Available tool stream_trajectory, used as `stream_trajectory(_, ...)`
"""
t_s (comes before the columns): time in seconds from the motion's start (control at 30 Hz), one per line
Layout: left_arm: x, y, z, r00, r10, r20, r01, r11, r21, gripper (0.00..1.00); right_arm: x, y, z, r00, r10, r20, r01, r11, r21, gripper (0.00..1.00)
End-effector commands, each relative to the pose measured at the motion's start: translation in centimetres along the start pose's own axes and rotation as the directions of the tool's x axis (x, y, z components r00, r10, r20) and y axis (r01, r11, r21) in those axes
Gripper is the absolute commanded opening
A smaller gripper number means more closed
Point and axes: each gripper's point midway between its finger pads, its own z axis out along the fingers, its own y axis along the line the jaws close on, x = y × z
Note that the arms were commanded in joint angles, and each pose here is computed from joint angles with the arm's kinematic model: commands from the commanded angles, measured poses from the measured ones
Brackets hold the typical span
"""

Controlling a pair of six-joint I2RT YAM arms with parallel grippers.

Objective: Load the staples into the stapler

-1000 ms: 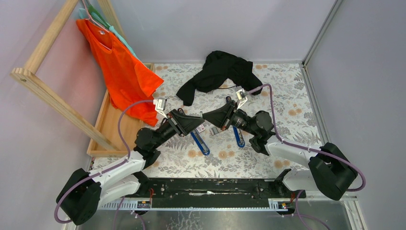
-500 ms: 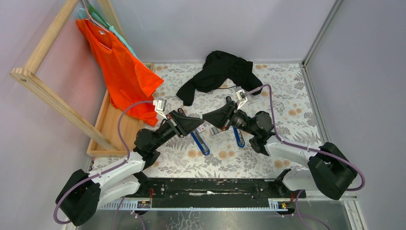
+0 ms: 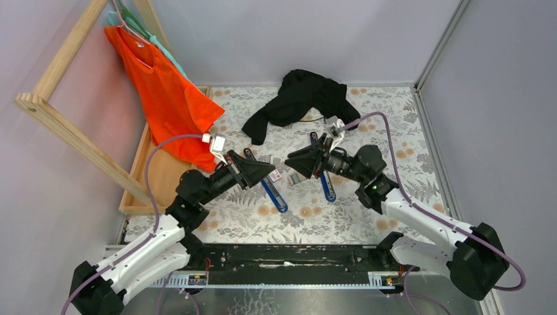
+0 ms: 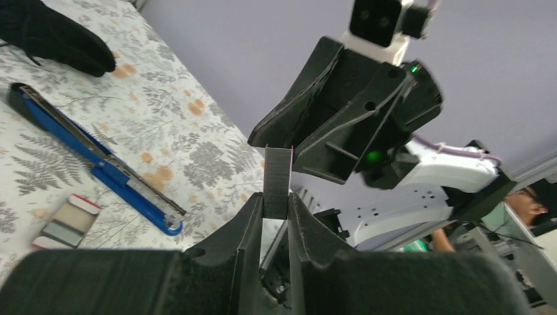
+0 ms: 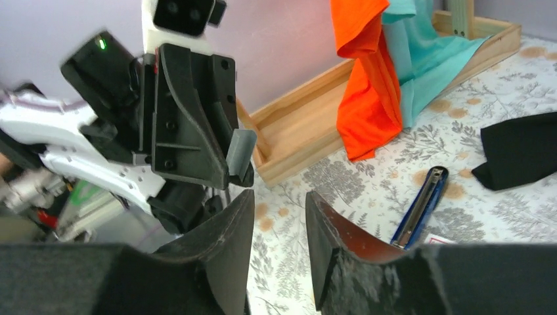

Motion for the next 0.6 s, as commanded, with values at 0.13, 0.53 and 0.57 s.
stream_trajectory(0.13, 1.0, 0.9, -1.3, 0.947, 0.211, -0.241, -0.243, 0.963, -0.112, 0.21, 0.4, 2.3, 0.0, 0.921, -0.258, -0.293, 0.207, 0.959, -0.194, 0.49)
stream_trajectory(0.53, 2.7, -0.7, -2.1, 0.833, 0.305, -0.462, -0.337, 0.942, 0.015, 0.20, -0.2, 4.1, 0.6, 0.806, -0.415, -0.422, 0.225, 0.875, -0.429, 0.64)
stream_trajectory(0.57, 2.8, -0.8, -2.1, 0.827, 0.309, -0.470, -0.337, 0.941, 0.025, 0.20, -0.2, 4.1, 0.6, 0.799, -0.426, -0.425, 0.225, 0.867, -0.445, 0.65)
